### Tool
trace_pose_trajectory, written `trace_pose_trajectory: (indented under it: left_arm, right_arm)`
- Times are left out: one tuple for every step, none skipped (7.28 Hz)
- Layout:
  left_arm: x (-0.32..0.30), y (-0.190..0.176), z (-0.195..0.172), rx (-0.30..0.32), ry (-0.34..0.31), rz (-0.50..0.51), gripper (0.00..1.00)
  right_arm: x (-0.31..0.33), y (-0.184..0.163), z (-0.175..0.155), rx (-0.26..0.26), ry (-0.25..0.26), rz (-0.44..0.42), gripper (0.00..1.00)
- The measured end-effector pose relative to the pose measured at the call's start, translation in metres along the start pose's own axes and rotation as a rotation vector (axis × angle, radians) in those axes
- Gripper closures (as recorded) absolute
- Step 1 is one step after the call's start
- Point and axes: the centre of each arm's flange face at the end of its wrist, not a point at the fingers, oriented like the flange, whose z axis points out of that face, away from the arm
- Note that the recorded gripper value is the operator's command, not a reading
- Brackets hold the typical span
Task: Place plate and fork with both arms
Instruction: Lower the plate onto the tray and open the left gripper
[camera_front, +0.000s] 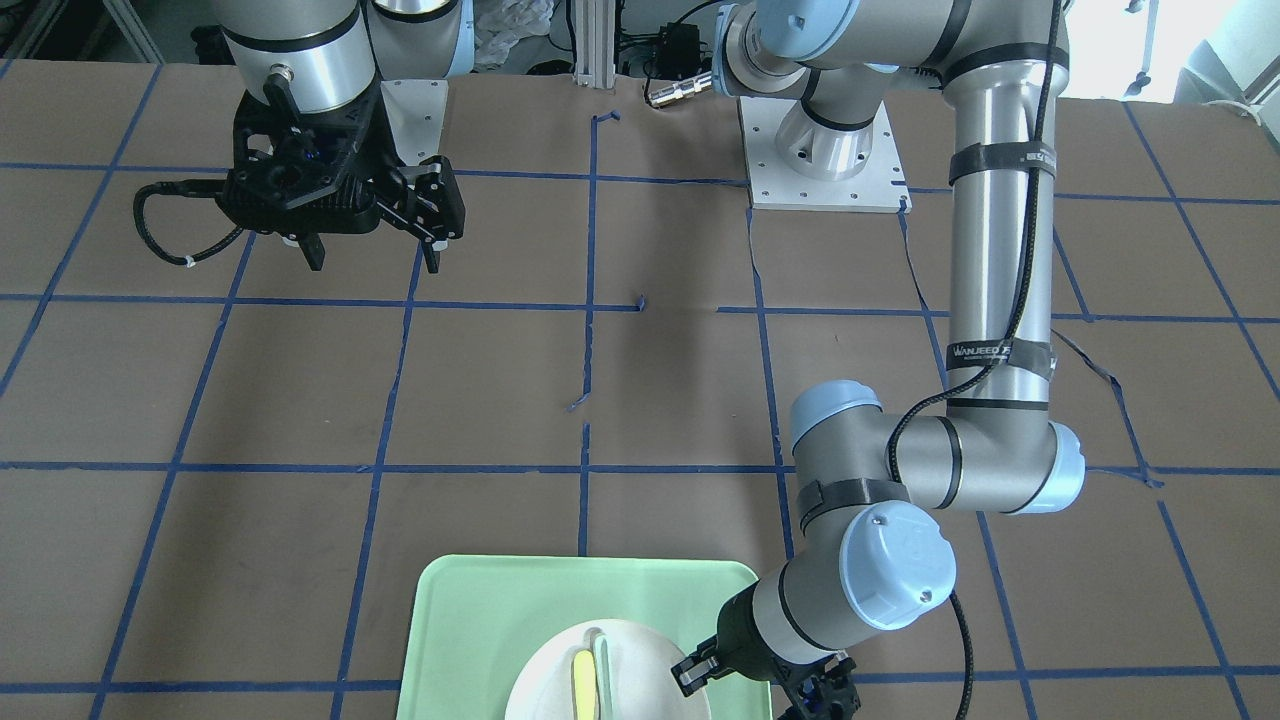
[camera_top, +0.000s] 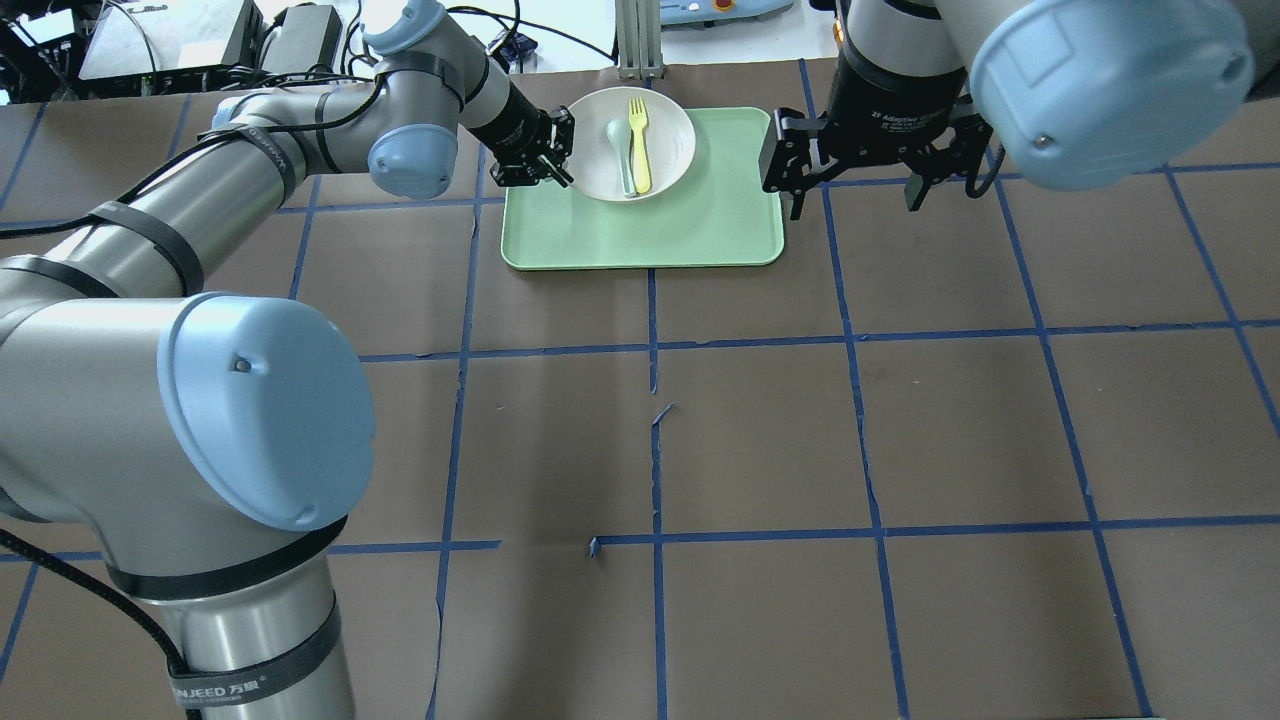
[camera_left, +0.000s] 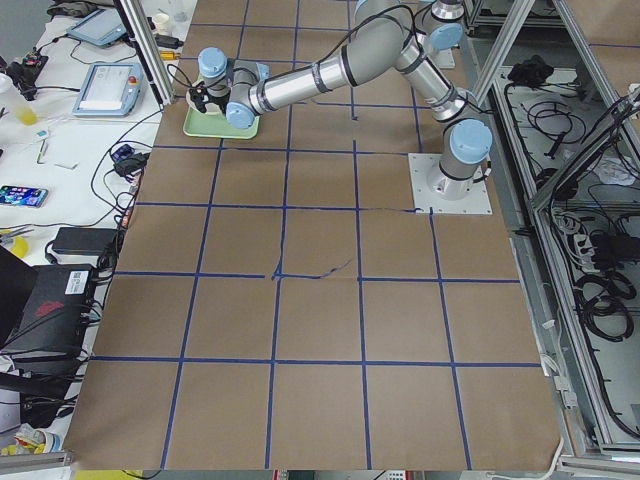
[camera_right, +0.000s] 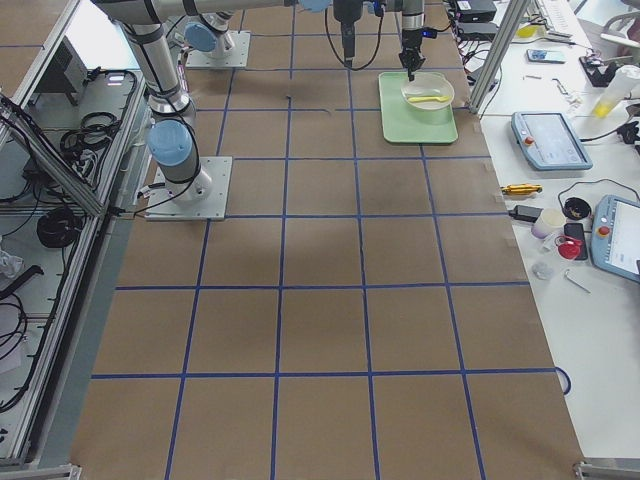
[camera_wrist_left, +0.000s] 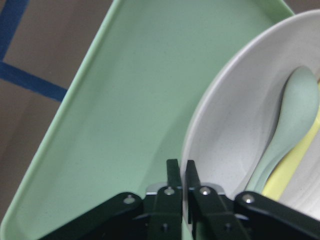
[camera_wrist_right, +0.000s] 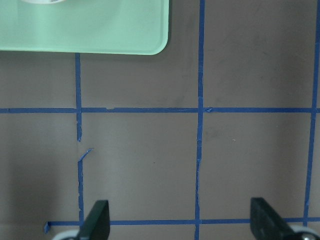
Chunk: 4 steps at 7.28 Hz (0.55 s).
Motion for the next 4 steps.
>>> trace_pose_trajectory:
  left_arm:
    - [0.0046,0.0023,0.0077,0.003,-0.004,0.004,1.0]
    - [0.0066,0.0036,0.0133,0.005,-0.005,0.007,0.64]
    - [0.0072,0.0046,0.0165,0.004,-0.006,0.009,0.22]
    - [0.0071,0.0054,0.0171,0.003,-0.006,0.008,0.0]
  right_arm:
    - [0.0,-0.0001,-0.0001,0.001,0.0,0.0,0.0]
    - [0.0001,-0.0002,-0.0001,0.002,0.001,-0.001,0.0]
    - [0.0001,-0.0002,-0.0002,0.002,0.001,-0.001,0.0]
    - [0.0001,-0.0003,-0.0002,0.003,0.001,-0.001,0.0]
